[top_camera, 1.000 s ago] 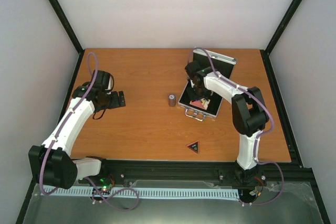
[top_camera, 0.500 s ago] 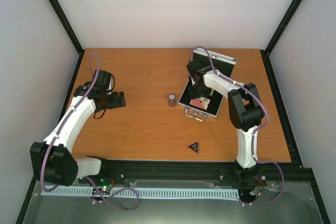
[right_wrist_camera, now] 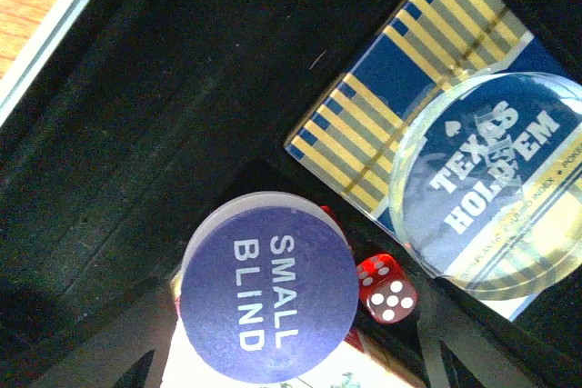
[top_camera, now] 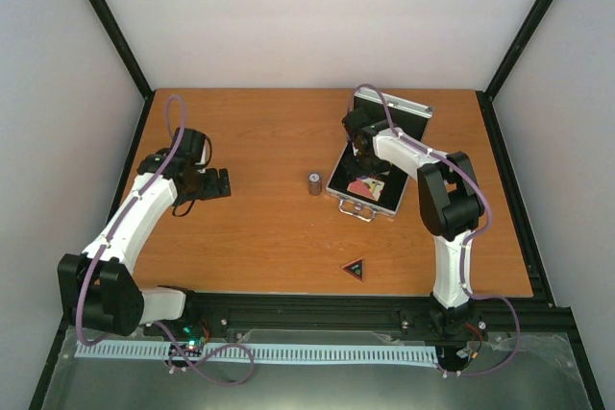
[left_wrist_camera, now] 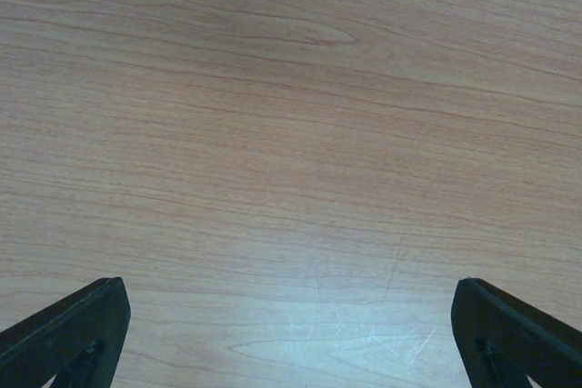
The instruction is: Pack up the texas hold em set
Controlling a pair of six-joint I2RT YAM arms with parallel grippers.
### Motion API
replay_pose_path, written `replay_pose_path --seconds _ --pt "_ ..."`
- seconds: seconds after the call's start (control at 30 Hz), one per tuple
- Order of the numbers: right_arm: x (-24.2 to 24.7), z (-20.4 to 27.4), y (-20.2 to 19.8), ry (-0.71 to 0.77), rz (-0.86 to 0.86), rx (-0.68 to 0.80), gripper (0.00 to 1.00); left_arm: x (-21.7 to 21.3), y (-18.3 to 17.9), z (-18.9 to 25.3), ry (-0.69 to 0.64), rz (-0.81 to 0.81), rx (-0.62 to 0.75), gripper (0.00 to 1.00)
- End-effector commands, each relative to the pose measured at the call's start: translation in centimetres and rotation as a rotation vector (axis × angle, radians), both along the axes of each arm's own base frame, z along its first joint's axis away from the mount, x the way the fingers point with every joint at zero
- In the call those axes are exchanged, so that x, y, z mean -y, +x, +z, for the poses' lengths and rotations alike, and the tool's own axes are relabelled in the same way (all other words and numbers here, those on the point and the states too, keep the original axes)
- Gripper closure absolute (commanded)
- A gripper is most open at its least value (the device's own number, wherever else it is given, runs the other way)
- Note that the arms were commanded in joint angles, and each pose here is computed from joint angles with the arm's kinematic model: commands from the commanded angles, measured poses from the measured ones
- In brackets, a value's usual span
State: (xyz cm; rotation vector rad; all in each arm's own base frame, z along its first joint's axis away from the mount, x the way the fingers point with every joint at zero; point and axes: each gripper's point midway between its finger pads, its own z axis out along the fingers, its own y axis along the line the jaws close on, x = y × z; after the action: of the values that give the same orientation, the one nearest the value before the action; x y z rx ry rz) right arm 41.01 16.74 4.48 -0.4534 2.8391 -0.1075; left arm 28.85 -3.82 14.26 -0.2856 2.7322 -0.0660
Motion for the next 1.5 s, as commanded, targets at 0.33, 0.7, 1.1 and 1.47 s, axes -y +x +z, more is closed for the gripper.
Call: replay_pose_path --seconds 0.33,0.7,1.1,1.47 --pt "-1.7 3.9 -1.3 0.118 0.025 0.020 0.24 0.5 0.6 1.2 -0.017 -0.025 0.047 0.00" --pt "-3.1 5.7 -10.7 0.076 0.068 -0.033 0.24 0.6 0.1 1.7 -0.032 -0.024 0.064 0.00" --pt "-3.4 1.4 -21.4 0.149 0.039 -0.178 0.12 1.0 -0.2 1.7 -0.054 -0.035 0.066 0.00" --pt "-4.9 0.0 -23.9 0.144 0.093 -0.210 0.00 1.1 -0.4 1.4 -0.060 -0.035 0.061 0.00"
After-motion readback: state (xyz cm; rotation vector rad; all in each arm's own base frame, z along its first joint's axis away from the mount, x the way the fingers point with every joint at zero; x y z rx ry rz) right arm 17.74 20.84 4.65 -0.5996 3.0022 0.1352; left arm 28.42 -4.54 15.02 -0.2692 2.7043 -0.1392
